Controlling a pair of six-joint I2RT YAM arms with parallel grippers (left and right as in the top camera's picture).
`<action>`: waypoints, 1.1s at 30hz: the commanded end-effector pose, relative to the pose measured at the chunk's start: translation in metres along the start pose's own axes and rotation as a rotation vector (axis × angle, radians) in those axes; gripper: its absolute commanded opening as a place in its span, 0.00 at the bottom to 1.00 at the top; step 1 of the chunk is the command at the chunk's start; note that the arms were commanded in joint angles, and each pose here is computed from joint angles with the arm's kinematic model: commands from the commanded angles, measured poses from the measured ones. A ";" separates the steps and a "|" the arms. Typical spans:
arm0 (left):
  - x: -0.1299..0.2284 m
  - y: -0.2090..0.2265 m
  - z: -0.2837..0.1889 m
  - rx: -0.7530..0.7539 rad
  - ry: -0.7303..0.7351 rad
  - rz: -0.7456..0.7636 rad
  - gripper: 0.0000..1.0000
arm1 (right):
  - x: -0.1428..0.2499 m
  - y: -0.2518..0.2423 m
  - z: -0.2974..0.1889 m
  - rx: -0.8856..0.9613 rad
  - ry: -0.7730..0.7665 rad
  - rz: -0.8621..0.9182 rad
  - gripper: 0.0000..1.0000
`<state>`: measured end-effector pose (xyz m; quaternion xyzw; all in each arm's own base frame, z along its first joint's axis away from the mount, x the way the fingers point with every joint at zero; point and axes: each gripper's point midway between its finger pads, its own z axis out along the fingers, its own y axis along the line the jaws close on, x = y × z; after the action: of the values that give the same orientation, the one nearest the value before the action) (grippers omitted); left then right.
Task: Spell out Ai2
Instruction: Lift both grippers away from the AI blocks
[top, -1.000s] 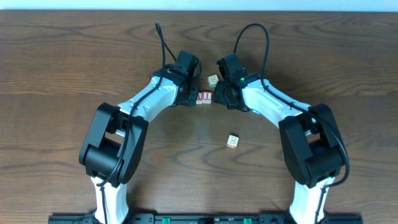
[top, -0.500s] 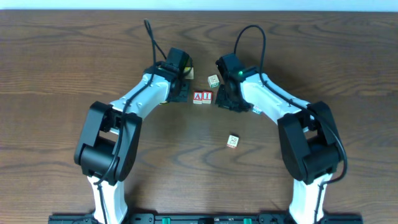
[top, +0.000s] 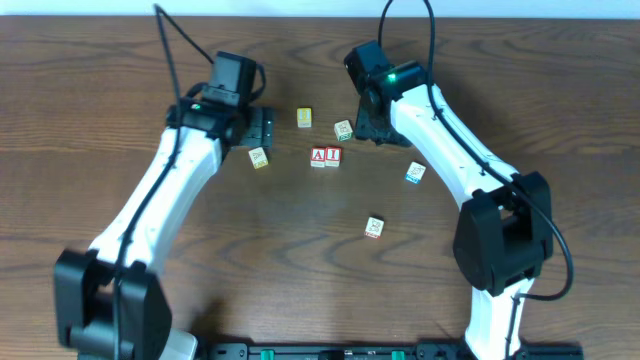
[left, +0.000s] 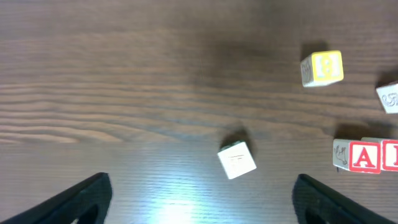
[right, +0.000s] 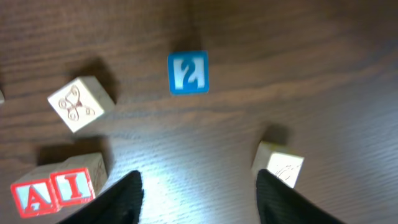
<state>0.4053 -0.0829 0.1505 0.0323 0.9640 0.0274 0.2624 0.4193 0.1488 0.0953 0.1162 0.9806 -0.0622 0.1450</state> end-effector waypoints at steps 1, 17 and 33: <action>-0.005 0.014 -0.019 -0.046 -0.040 0.037 0.95 | -0.017 -0.015 -0.005 0.059 -0.062 -0.012 0.66; 0.024 0.016 -0.048 -0.019 0.043 0.037 0.95 | -0.005 -0.057 -0.114 -0.006 -0.131 0.119 0.90; 0.021 0.010 -0.107 0.090 -0.076 0.020 0.95 | 0.051 -0.060 -0.151 -0.117 -0.196 0.049 0.99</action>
<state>0.3354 -0.0743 0.2338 0.0548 0.9521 -0.0097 0.3007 0.3126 0.1253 0.2454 0.1224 0.9597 -0.0001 0.2530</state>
